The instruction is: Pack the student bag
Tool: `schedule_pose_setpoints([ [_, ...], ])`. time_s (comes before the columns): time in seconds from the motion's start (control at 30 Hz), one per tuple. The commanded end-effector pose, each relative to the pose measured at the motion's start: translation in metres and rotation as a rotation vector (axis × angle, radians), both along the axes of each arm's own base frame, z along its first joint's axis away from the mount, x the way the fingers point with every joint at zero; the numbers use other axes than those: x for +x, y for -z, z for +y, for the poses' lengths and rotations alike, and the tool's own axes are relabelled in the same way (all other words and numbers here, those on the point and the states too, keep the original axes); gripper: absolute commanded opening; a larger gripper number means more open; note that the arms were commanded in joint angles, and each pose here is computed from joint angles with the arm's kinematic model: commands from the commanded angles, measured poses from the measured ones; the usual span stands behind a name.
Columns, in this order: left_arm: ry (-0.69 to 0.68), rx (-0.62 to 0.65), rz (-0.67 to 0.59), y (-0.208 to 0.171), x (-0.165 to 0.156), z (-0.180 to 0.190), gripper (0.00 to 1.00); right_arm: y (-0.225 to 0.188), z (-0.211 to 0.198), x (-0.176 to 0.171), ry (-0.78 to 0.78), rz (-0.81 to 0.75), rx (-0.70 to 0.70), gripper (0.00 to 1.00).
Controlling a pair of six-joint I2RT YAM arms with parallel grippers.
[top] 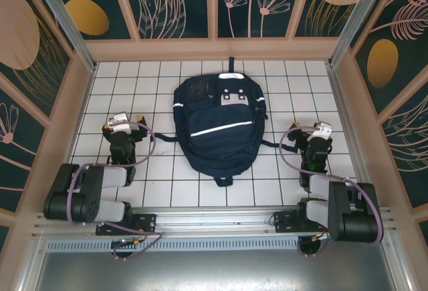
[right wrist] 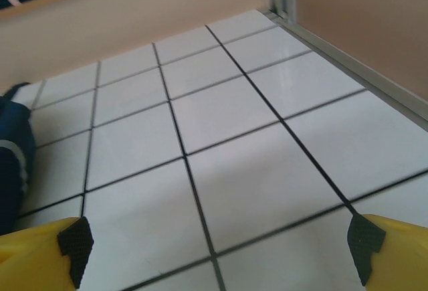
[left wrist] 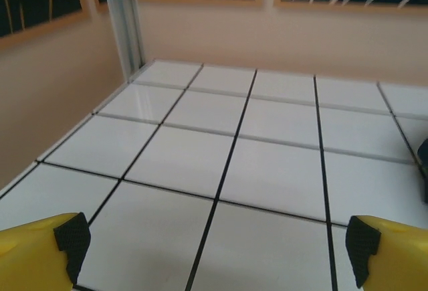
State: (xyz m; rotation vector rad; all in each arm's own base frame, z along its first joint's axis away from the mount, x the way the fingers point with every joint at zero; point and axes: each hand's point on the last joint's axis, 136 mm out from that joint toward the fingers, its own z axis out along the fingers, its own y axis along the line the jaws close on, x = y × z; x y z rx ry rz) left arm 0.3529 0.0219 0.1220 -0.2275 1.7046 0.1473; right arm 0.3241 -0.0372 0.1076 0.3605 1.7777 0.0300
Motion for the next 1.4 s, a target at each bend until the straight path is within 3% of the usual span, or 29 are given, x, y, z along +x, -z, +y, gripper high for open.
schedule_pose_setpoints([
  [0.0,0.010,0.018,-0.204,-0.032,-0.011,0.001,0.99,-0.044,0.013,0.012,-0.090,-0.186,-0.020,0.99],
  [0.07,0.061,0.035,-0.088,-0.017,0.008,-0.008,0.99,-0.046,0.012,0.013,-0.086,-0.198,-0.044,0.99],
  [0.23,0.078,-0.010,-0.054,-0.013,0.023,-0.002,0.99,-0.044,0.014,0.014,-0.105,-0.232,-0.093,0.99],
  [0.33,0.086,-0.018,-0.055,-0.013,0.025,-0.001,0.99,-0.041,0.009,0.007,-0.088,-0.300,-0.093,0.99],
  [0.53,0.088,-0.020,-0.052,-0.013,0.025,-0.001,0.99,-0.016,0.017,0.049,-0.139,-0.105,-0.088,0.99],
  [1.0,0.089,-0.018,-0.059,-0.014,0.023,-0.001,0.99,-0.016,0.016,0.049,-0.115,-0.102,-0.101,0.99],
  [1.13,0.089,-0.017,-0.059,-0.014,0.023,-0.001,0.99,-0.014,0.029,0.054,-0.215,-0.087,-0.100,0.99],
  [1.37,0.090,-0.017,-0.059,-0.014,0.023,-0.001,0.99,-0.014,0.026,0.053,-0.211,-0.090,-0.090,0.99],
])
